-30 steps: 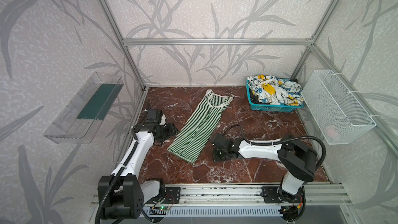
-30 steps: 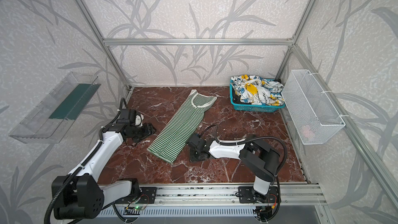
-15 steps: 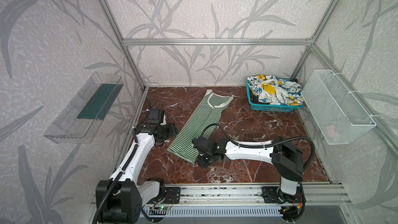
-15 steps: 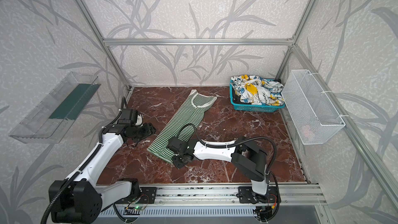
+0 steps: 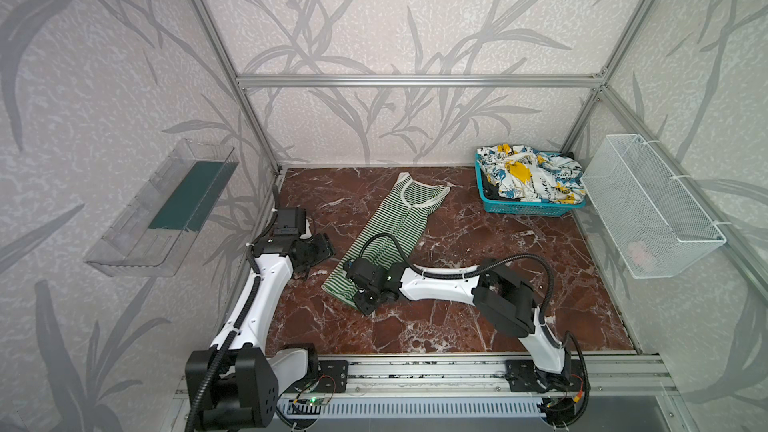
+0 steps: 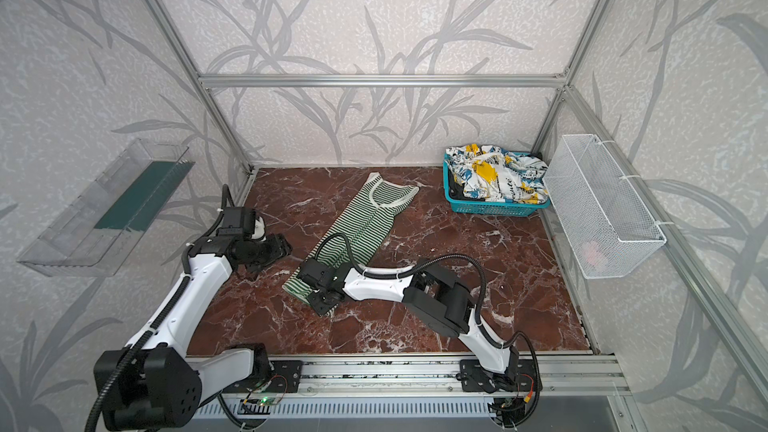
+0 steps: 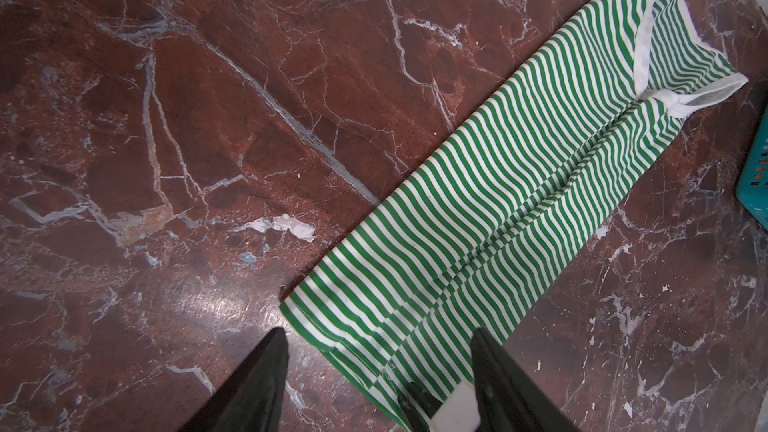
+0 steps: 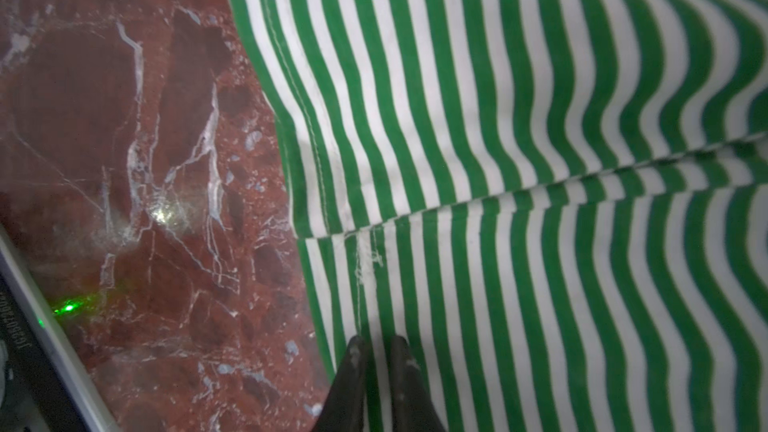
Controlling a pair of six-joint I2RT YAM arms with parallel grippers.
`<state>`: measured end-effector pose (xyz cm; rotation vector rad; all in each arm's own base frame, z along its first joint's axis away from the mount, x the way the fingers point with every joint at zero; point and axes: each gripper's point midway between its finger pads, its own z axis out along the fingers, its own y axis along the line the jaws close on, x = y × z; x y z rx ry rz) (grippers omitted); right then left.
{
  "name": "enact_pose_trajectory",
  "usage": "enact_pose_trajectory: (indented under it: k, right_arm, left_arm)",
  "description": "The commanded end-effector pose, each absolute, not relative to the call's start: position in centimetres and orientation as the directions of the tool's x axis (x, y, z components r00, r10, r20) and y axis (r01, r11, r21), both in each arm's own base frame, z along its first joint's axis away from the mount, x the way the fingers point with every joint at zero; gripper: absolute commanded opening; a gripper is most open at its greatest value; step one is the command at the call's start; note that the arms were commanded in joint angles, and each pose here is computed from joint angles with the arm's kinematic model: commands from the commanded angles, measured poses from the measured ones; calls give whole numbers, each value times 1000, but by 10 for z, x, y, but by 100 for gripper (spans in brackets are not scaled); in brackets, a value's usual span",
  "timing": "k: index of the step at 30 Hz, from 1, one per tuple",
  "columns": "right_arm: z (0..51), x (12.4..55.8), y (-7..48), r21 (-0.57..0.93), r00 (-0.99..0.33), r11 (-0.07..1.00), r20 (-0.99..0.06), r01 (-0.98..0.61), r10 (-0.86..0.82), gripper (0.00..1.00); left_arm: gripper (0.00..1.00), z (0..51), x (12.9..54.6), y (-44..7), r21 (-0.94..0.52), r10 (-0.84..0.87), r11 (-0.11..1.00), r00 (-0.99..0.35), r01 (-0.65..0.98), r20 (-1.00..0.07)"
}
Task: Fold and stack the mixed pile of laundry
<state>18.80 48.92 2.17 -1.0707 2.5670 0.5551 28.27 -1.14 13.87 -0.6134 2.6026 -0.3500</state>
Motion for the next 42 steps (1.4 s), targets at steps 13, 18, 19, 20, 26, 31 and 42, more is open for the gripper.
enact_pose_trajectory:
  k: [13, 18, 19, 20, 26, 31, 42]
  right_arm:
    - [-24, 162, 283, 113, -903, 897, -100, -427, -418, 15]
    - [-3, 178, 234, 70, -939, 940, -106, -335, -327, 16]
    - [2, 180, 228, 68, -942, 943, -110, -325, -316, 16]
    - [6, 180, 223, 68, -945, 946, -110, -316, -308, 16]
    - [36, 180, 225, 141, -927, 923, -173, -357, -332, 23]
    - [55, 183, 224, 188, -924, 917, -230, -351, -307, 40]
    - [52, 187, 192, 296, -965, 931, -211, -216, -157, 54]
  left_arm:
    - [69, 136, 269, -51, -351, -338, 910, -885, -221, -321]
    - [66, 118, 251, -104, -369, -230, 922, -933, -118, -276]
    - [65, 113, 245, -113, -376, -216, 920, -941, -108, -259]
    - [64, 107, 239, -124, -386, -199, 918, -950, -94, -242]
    - [63, 77, 215, -170, -437, -149, 898, -969, -50, -196]
    - [63, 68, 205, -202, -493, -118, 870, -977, -15, -177]
    - [57, 41, 181, -246, -505, -95, 863, -984, -5, -153]
